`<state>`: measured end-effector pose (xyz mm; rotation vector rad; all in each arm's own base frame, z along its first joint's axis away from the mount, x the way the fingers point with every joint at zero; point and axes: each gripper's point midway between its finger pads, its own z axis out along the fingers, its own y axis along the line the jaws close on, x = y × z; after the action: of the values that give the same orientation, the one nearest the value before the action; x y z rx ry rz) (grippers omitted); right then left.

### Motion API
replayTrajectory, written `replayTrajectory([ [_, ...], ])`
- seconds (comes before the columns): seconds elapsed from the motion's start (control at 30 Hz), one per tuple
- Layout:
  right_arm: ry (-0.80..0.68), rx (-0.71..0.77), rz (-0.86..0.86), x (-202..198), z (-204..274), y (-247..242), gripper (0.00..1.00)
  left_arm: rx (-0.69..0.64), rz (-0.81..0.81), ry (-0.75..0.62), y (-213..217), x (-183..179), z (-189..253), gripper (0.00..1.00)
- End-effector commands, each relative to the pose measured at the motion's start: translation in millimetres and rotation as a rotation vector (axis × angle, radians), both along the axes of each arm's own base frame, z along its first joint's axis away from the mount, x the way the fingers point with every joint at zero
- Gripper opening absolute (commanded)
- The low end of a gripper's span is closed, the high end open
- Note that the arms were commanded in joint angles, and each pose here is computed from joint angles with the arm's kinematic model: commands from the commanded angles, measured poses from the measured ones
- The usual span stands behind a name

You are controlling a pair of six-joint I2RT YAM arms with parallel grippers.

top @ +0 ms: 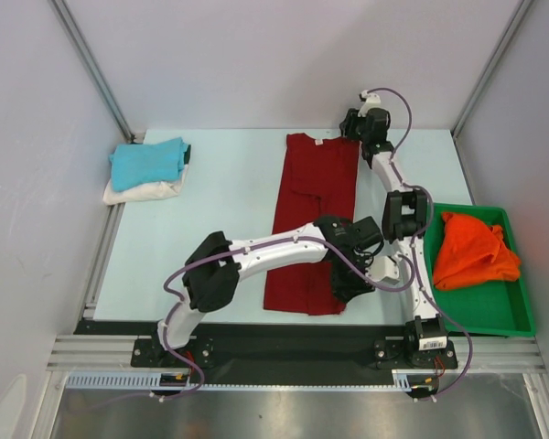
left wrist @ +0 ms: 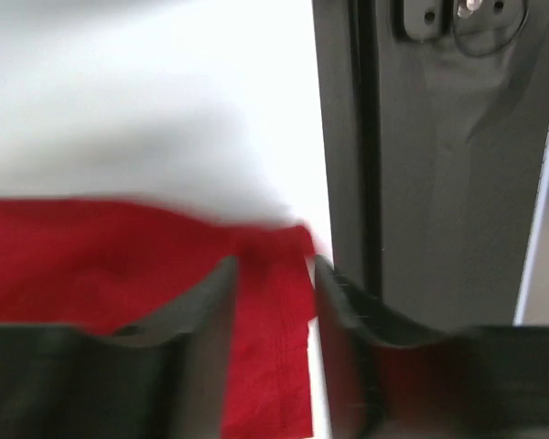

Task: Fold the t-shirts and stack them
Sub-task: Fold the tshirt

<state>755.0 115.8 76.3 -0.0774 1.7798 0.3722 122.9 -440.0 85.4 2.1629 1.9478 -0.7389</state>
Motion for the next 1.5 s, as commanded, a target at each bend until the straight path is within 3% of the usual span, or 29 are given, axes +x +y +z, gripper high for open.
replayTrajectory([
  [0.0,-0.188,0.018,-0.008,-5,140,-20,0.52,-0.214,0.034,-0.113,-19,10,87,0.50],
  [0.03,-0.187,0.026,-0.006,-10,153,-29,0.57,-0.247,0.050,-0.128,-21,13,102,0.65],
  [0.1,-0.163,0.050,-0.006,-30,193,-35,0.63,-0.276,0.057,-0.151,-15,15,123,0.82],
  [0.17,-0.047,0.099,-0.019,-48,185,-46,0.66,-0.307,0.059,-0.148,-6,14,145,0.83],
  [0.2,-0.060,0.117,0.004,-67,219,-45,0.67,-0.307,0.065,-0.116,0,10,148,0.83],
  [0.23,0.048,0.130,0.006,-83,185,-45,0.68,-0.291,0.123,-0.081,9,17,147,0.83],
  [0.3,0.120,0.136,0.036,-115,176,-39,0.68,-0.320,0.211,-0.048,22,26,157,0.83],
  [0.33,0.096,0.141,0.067,-146,208,-35,0.68,-0.271,0.355,0.010,39,45,141,0.81],
  [0.37,0.231,0.156,0.070,-173,158,-32,0.68,-0.286,0.428,0.012,51,54,146,0.80],
  [0.4,0.282,0.172,0.103,-199,148,-25,0.67,-0.283,0.541,-0.027,66,83,140,0.80],
  [0.5,0.448,0.215,0.124,-281,113,-17,0.64,-0.228,0.793,-0.006,109,111,118,0.78],
  [0.53,0.484,0.236,0.123,-299,106,-15,0.64,-0.187,0.943,0.033,138,128,103,0.77],
  [0.57,0.490,0.253,0.131,-323,112,-14,0.64,-0.177,1.018,0.051,152,137,97,0.77],
  [0.7,0.688,0.334,0.131,-412,60,-5,0.61,-0.180,1.318,0.205,215,162,80,0.72],
  [0.73,0.723,0.358,0.128,-426,54,-1,0.61,-0.146,1.367,0.273,222,154,64,0.72],
  [1.0,0.959,0.359,0.205,-546,5,34,0.58,-0.060,1.478,0.647,240,80,-3,0.66],
  [1.13,1.068,0.341,0.161,-569,-11,38,0.59,-0.057,1.505,0.688,241,66,-20,0.62],
  [1.27,1.194,0.221,0.088,-594,-34,35,0.60,-0.032,1.518,0.722,241,61,-31,0.60],
  [1.47,1.276,0.216,0.092,-612,-45,49,0.60,-0.017,1.473,0.750,227,59,-31,0.58],
])
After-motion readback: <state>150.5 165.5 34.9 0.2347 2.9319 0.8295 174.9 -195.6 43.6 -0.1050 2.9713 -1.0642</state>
